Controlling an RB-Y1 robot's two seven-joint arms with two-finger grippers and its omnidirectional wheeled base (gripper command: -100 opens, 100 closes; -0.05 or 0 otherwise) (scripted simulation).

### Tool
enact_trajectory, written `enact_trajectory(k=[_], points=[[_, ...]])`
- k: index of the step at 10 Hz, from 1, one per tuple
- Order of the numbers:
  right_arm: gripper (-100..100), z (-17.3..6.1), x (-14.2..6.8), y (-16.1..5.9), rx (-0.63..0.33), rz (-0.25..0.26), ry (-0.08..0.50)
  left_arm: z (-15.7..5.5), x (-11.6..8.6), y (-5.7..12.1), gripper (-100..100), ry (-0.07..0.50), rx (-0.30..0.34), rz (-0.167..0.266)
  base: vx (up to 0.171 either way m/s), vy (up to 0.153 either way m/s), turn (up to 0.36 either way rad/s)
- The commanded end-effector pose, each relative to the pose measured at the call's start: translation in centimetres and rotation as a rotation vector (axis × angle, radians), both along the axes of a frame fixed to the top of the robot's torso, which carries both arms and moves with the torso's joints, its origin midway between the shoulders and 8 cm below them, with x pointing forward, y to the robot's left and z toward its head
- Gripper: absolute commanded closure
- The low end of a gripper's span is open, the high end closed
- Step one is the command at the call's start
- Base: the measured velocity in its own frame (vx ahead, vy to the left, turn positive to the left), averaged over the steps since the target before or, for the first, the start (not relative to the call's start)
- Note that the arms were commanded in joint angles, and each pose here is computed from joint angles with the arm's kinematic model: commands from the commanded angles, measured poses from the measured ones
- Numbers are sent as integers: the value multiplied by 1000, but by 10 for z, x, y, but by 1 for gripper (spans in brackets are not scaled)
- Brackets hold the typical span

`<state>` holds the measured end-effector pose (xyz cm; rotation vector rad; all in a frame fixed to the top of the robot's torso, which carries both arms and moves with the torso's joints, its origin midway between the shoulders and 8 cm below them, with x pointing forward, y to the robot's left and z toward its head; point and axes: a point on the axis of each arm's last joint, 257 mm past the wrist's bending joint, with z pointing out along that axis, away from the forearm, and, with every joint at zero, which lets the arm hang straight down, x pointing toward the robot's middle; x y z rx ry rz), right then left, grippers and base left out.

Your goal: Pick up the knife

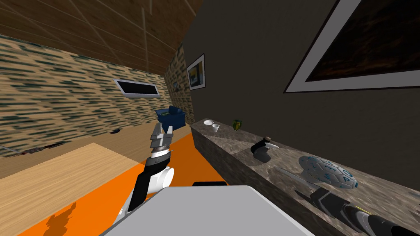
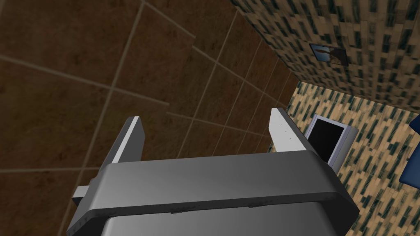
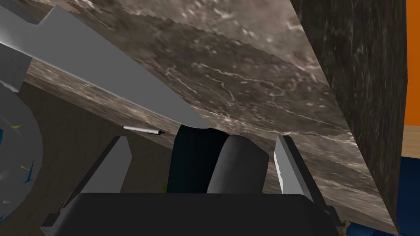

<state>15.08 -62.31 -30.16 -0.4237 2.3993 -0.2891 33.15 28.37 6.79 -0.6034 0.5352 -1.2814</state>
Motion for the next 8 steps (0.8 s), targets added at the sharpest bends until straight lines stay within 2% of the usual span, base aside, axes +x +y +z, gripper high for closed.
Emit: enact_trajectory(k=[1, 2, 4, 5, 8], points=[[-100, 0, -17, -25, -88, 25, 77, 0, 0, 0, 0, 0, 0, 0, 4, 4, 136], [-100, -1, -19, -25, -101, 36, 88, 0, 0, 0, 0, 0, 0, 0, 5, -1, 49], [-100, 0, -37, -51, -204, 78, 183, 0, 0, 0, 0, 0, 0, 0, 7, -1, 78], [-100, 0, -38, -52, -214, 87, 192, 0, 0, 0, 0, 0, 0, 0, 7, -5, 38], [-100, 2, -61, -82, -342, 156, 319, 0, 0, 0, 0, 0, 0, 0, 13, -10, 68]])
